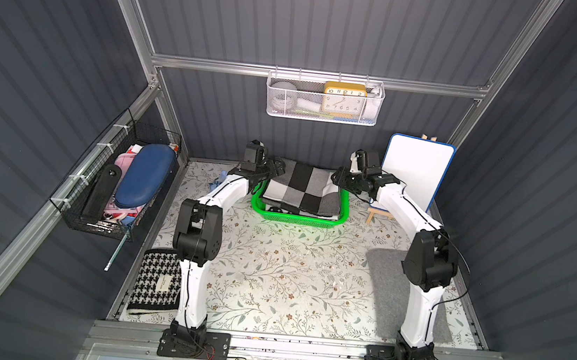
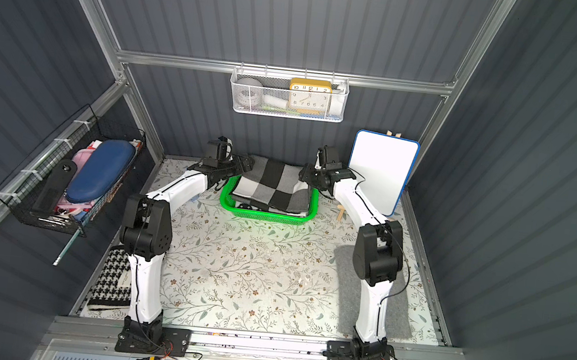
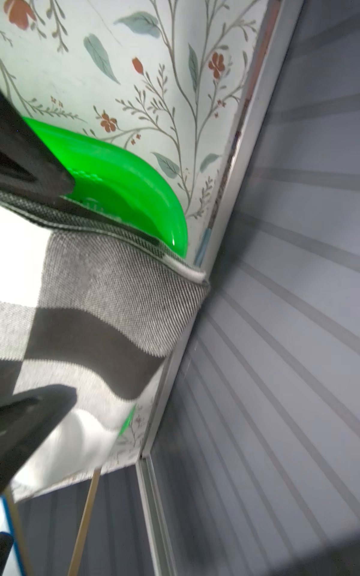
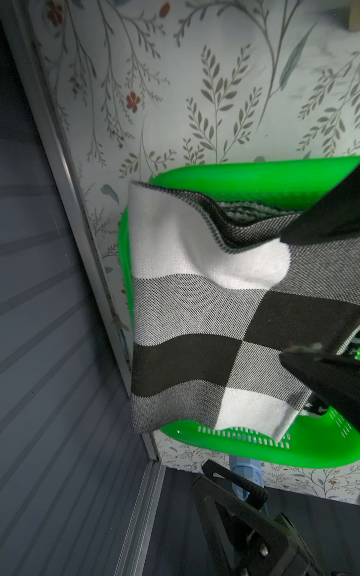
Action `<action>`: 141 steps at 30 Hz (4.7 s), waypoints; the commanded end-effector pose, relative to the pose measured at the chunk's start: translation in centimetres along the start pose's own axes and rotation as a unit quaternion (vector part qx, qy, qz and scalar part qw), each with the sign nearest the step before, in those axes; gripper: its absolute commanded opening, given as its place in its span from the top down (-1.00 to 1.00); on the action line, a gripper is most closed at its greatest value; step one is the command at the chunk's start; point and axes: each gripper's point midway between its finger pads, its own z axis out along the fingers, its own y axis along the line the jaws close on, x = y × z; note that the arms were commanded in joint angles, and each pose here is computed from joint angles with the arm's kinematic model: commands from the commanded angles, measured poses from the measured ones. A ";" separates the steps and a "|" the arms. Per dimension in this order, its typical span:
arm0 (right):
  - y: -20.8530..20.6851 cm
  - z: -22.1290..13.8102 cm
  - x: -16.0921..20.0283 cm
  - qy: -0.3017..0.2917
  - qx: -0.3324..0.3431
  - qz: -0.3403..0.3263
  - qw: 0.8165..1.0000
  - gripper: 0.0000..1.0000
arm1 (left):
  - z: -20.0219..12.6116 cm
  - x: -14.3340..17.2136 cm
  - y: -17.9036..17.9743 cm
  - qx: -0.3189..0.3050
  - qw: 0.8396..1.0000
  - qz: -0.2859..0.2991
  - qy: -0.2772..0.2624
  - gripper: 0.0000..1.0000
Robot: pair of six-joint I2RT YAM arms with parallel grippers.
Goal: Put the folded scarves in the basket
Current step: Place the scarf in the basket, then adjust the scarf at the center of the board.
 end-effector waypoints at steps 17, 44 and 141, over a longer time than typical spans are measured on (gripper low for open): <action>-7.9 -21.4 12.8 -0.077 0.083 0.058 0.992 -0.20 | -13.3 12.2 -19.9 0.223 0.974 0.016 0.048 -0.98; -14.9 -28.5 20.5 -0.171 0.127 0.174 0.962 -0.25 | -17.0 49.4 -30.8 0.268 0.901 -0.030 0.341 -0.64; -15.1 -14.0 31.9 0.176 0.150 0.157 0.960 -0.05 | -20.2 38.9 -6.4 0.005 0.947 -0.215 0.239 -0.63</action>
